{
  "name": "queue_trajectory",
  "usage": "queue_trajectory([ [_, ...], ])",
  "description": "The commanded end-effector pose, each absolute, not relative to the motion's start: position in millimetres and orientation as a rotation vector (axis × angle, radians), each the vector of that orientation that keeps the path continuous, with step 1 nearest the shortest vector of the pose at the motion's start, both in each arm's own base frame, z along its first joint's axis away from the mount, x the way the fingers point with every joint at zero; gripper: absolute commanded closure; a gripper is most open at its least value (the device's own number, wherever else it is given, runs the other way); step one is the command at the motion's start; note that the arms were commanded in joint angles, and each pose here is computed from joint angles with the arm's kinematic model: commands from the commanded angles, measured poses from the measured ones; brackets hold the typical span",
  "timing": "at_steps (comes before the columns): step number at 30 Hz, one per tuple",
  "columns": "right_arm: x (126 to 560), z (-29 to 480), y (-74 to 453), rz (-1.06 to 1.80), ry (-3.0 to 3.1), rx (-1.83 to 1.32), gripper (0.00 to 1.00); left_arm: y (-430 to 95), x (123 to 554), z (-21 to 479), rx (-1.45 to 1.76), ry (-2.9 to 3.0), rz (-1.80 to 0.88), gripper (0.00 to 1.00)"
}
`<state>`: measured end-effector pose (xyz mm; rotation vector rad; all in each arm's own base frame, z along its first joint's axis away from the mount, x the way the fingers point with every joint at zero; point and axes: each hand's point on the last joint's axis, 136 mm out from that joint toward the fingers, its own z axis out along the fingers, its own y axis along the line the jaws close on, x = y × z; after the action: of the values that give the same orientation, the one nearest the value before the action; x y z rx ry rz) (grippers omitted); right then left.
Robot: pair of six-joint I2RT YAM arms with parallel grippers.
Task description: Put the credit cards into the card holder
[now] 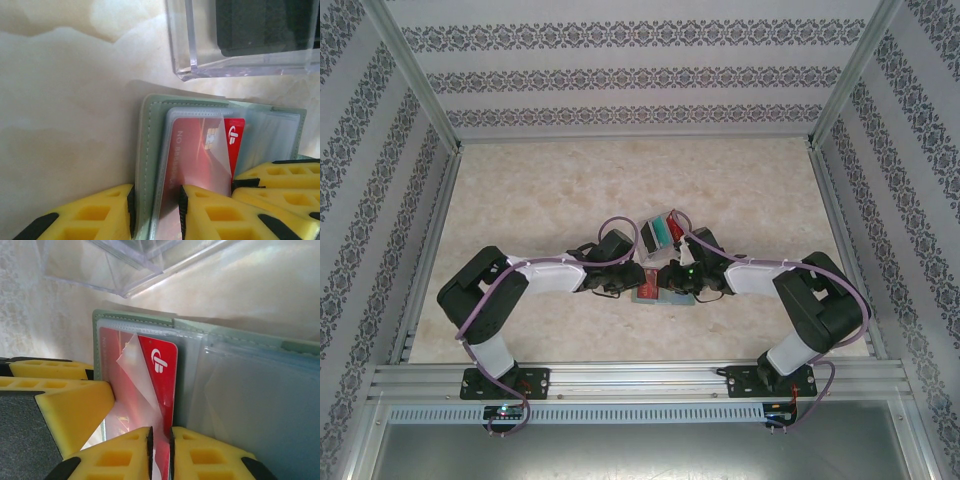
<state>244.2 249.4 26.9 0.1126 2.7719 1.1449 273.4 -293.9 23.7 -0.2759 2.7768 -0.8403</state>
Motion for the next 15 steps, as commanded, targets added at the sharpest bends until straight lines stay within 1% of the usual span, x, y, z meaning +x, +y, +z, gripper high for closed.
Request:
queue_trajectory([
  [1,249.4,47.7,261.2,1.221,2.714,0.018,0.81,-302.0,269.6,31.3,-0.258,2.743,-0.901,0.68],
  [2,250.5,50.4,256.4,1.191,2.715,0.026,0.78,-298.7,269.0,31.2,-0.266,2.74,-0.887,0.68],
  [3,252.2,53.5,249.6,1.144,2.712,0.035,0.73,-295.1,268.6,31.3,-0.276,2.734,-0.872,0.68],
  [7,261.9,75.5,227.7,0.938,2.675,-0.024,0.65,-280.5,269.7,35.7,-0.302,2.706,-0.801,0.63],
  [12,290.0,100.3,211.2,0.589,2.647,-0.181,0.62,-265.4,275.7,42.0,-0.336,2.675,-0.728,0.58],
  [15,310.4,104.7,212.5,0.439,2.649,-0.268,0.62,-258.7,281.9,48.3,-0.348,2.653,-0.704,0.57],
])
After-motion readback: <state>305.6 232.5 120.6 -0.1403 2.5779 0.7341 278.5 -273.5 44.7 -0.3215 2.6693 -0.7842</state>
